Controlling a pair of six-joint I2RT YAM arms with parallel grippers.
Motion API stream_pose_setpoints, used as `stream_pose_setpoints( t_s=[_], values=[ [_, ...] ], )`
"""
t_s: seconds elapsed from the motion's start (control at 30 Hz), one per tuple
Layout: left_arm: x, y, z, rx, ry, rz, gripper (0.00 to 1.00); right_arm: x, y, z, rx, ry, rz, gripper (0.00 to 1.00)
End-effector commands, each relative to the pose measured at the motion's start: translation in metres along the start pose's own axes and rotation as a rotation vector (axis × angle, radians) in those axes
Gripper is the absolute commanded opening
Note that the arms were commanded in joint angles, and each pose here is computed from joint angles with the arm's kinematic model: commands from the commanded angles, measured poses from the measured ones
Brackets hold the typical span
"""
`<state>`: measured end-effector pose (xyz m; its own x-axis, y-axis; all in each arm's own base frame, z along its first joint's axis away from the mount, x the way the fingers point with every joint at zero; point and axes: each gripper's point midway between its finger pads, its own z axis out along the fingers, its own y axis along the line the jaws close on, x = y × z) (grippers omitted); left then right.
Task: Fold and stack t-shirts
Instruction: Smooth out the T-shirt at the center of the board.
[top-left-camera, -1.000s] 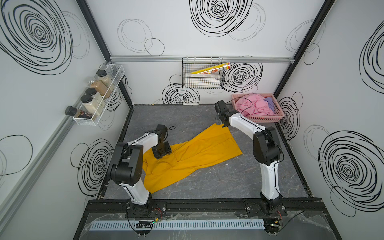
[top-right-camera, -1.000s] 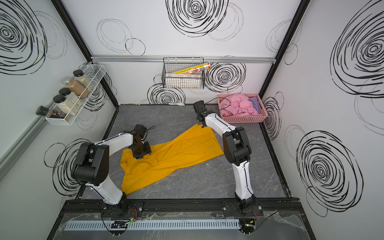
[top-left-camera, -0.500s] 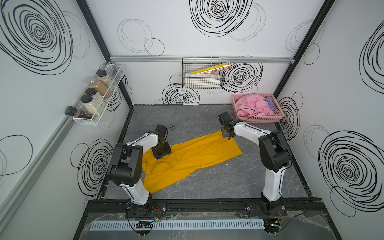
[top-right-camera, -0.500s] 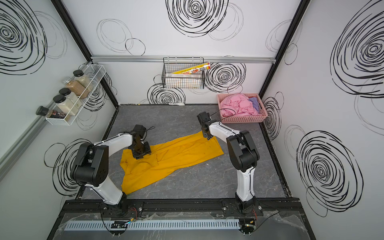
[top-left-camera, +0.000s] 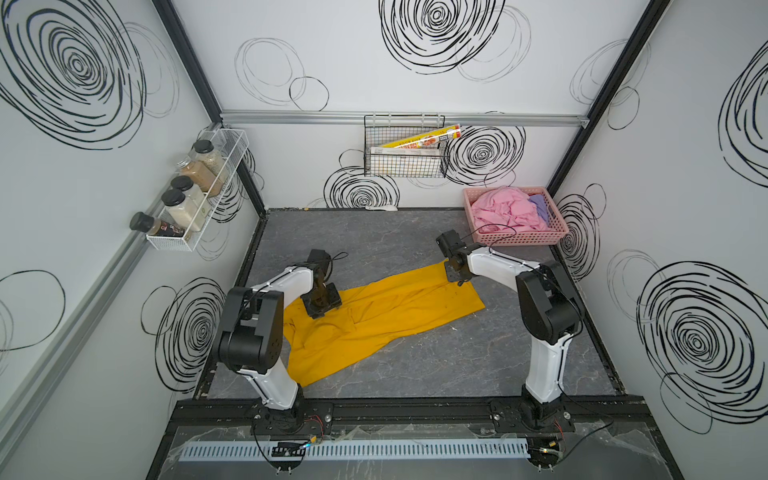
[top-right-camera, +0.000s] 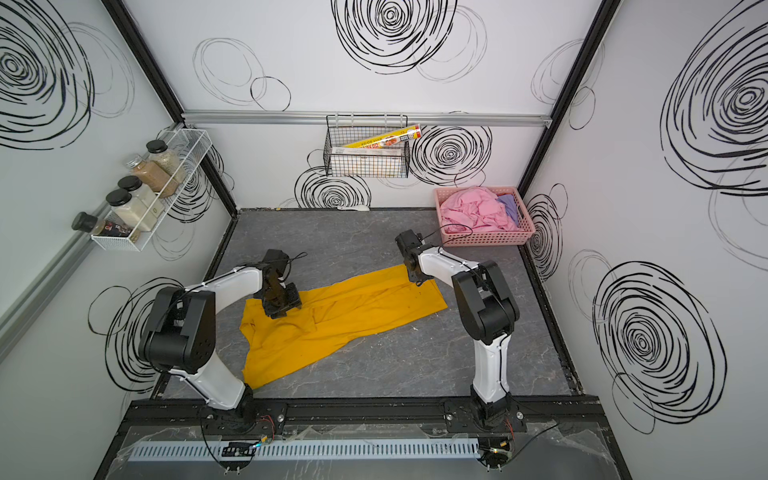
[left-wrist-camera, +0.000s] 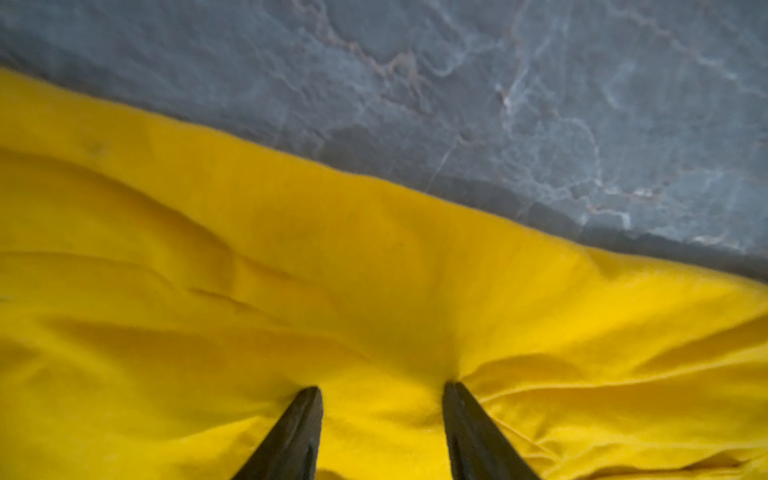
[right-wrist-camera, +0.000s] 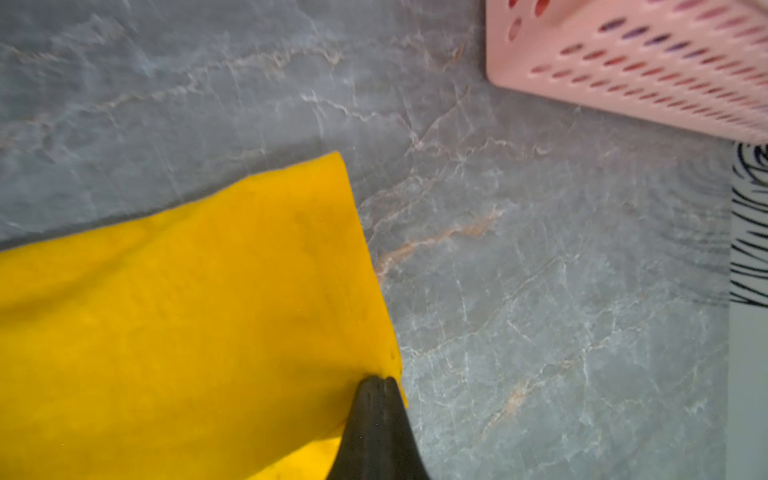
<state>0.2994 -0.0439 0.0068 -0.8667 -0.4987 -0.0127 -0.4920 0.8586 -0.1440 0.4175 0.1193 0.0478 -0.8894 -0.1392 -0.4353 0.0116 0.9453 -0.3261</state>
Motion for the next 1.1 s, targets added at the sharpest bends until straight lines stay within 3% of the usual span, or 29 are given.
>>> stream_pose_setpoints(
  t_s=[0.0,0.03,0.07,0.1,0.2,0.33,0.53,0.63,0.67,0.7,1.07],
  values=[
    [0.033,0.049,0.037,-0.158,0.136,-0.036,0.54,0.017,-0.009,0.006,0.049,0.061,0.007,0.0],
    [0.032,0.049,0.038,-0.157,0.136,-0.037,0.54,0.018,-0.01,0.007,0.061,0.064,0.004,0.0],
    [0.031,0.048,0.037,-0.153,0.135,-0.037,0.54,0.017,-0.011,0.009,0.072,0.07,0.0,0.06],
    [0.032,0.048,0.037,-0.152,0.139,-0.039,0.54,0.016,-0.011,0.01,0.08,0.076,-0.007,0.19],
    [0.031,0.047,0.037,-0.15,0.137,-0.04,0.54,0.015,-0.013,0.01,0.105,0.096,-0.004,0.43],
    [0.031,0.049,0.035,-0.147,0.13,-0.049,0.54,-0.006,-0.019,-0.011,0.087,0.045,0.027,0.51],
    [0.027,0.043,0.025,-0.11,0.102,-0.048,0.54,-0.049,-0.026,-0.046,0.06,-0.05,0.046,0.44],
    [0.023,0.034,0.017,-0.068,0.078,-0.047,0.54,-0.066,-0.024,-0.055,0.044,-0.085,0.053,0.29],
    [0.022,0.032,0.015,-0.057,0.074,-0.051,0.54,-0.068,-0.022,-0.055,0.037,-0.087,0.049,0.18],
    [0.021,0.03,0.013,-0.047,0.069,-0.054,0.54,-0.068,-0.02,-0.052,0.032,-0.085,0.044,0.01],
    [-0.001,0.0,-0.016,0.184,0.033,-0.152,0.54,-0.021,0.009,-0.005,-0.031,0.023,-0.014,0.0]
  ],
)
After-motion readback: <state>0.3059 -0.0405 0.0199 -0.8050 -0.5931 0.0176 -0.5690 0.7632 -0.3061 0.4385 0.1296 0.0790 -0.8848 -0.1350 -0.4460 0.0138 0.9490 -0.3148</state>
